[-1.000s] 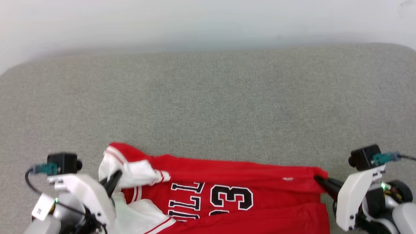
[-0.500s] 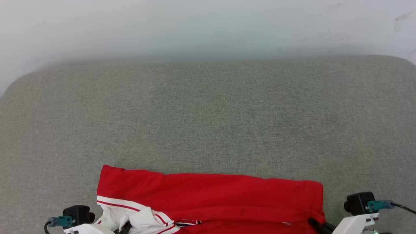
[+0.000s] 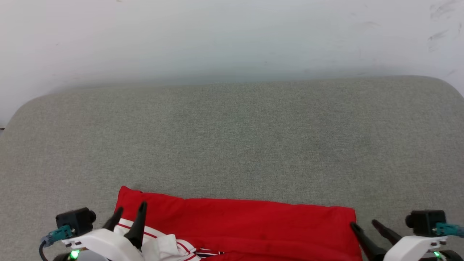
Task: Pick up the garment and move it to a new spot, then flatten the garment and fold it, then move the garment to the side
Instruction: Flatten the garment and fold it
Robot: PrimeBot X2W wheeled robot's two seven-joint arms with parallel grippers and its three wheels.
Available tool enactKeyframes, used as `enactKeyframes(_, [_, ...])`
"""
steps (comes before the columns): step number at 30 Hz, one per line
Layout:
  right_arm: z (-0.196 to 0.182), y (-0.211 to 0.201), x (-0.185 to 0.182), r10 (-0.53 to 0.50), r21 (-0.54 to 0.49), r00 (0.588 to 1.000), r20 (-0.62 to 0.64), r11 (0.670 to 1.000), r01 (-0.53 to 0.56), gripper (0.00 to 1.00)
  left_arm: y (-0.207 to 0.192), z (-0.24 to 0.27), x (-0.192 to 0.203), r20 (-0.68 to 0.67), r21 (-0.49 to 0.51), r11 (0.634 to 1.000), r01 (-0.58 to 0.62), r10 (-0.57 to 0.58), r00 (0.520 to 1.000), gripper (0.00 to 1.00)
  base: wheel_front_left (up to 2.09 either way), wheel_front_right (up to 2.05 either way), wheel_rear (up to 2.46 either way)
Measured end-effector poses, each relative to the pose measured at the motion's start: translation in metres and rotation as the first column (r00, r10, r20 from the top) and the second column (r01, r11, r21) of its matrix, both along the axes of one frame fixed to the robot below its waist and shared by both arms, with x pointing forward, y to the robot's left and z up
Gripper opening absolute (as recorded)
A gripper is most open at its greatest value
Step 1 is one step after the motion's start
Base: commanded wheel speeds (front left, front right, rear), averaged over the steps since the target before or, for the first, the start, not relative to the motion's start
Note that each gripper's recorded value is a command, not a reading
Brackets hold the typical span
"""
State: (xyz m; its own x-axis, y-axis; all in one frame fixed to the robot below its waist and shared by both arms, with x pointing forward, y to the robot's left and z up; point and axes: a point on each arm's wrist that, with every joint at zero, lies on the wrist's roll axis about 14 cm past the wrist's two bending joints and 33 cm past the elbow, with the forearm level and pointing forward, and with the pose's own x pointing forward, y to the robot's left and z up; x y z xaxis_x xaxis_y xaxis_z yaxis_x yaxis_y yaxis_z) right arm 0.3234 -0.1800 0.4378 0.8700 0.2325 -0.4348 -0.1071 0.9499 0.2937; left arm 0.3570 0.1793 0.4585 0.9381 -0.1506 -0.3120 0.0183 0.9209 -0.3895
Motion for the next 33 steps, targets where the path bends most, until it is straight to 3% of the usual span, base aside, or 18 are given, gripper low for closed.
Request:
enactKeyframes(3, [-0.001,-0.013,-0.002,-0.025,-0.017,0.999,-0.02,1.0,0.025,1.0,0.001,0.019,0.007,0.096,0.021,1.0,-0.015,0.013,0.995,1.0,0.0,0.0,0.0])
enactKeyframes(7, [-0.013,-0.037,-0.01,-0.059,-0.061,0.991,-0.121,0.997,0.052,1.0,0.006,0.06,0.017,0.318,0.112,0.991,-0.077,0.038,0.947,1.0,0.0,0.0,0.0])
enactKeyframes(12, [-0.021,-0.037,-0.014,-0.034,-0.076,0.98,-0.196,0.997,0.02,1.0,0.012,0.081,0.017,0.433,0.186,0.972,-0.145,0.051,0.9,1.0,0.0,0.0,0.0])
enactKeyframes(23, [-0.051,0.003,-0.01,0.088,-0.015,0.942,-0.325,0.995,-0.098,1.0,0.019,0.084,0.015,0.464,0.232,0.954,-0.191,0.064,0.884,1.0,0.0,0.0,0.0])
enactKeyframes(30, [-0.077,0.027,-0.013,0.162,0.057,0.888,-0.429,0.987,-0.152,1.0,0.028,0.075,0.015,0.442,0.237,0.946,-0.22,0.097,0.892,1.0,0.0,0.0,0.0])
enactKeyframes(31, [-0.078,0.031,-0.014,0.173,0.071,0.883,-0.437,0.985,-0.158,0.34,0.029,0.074,0.016,0.438,0.237,0.946,-0.222,0.1,0.893,1.0,0.0,0.0,0.0])
enactKeyframes(32, [-0.079,0.034,-0.013,0.181,0.08,0.879,-0.44,0.983,-0.163,0.0,0.03,0.072,0.016,0.432,0.234,0.946,-0.224,0.105,0.896,1.0,0.0,0.0,0.0])
enactKeyframes(33, [-0.08,0.036,-0.013,0.187,0.09,0.877,-0.443,0.982,-0.164,0.0,0.03,0.07,0.016,0.424,0.23,0.947,-0.224,0.109,0.899,1.0,0.0,0.0,0.0])
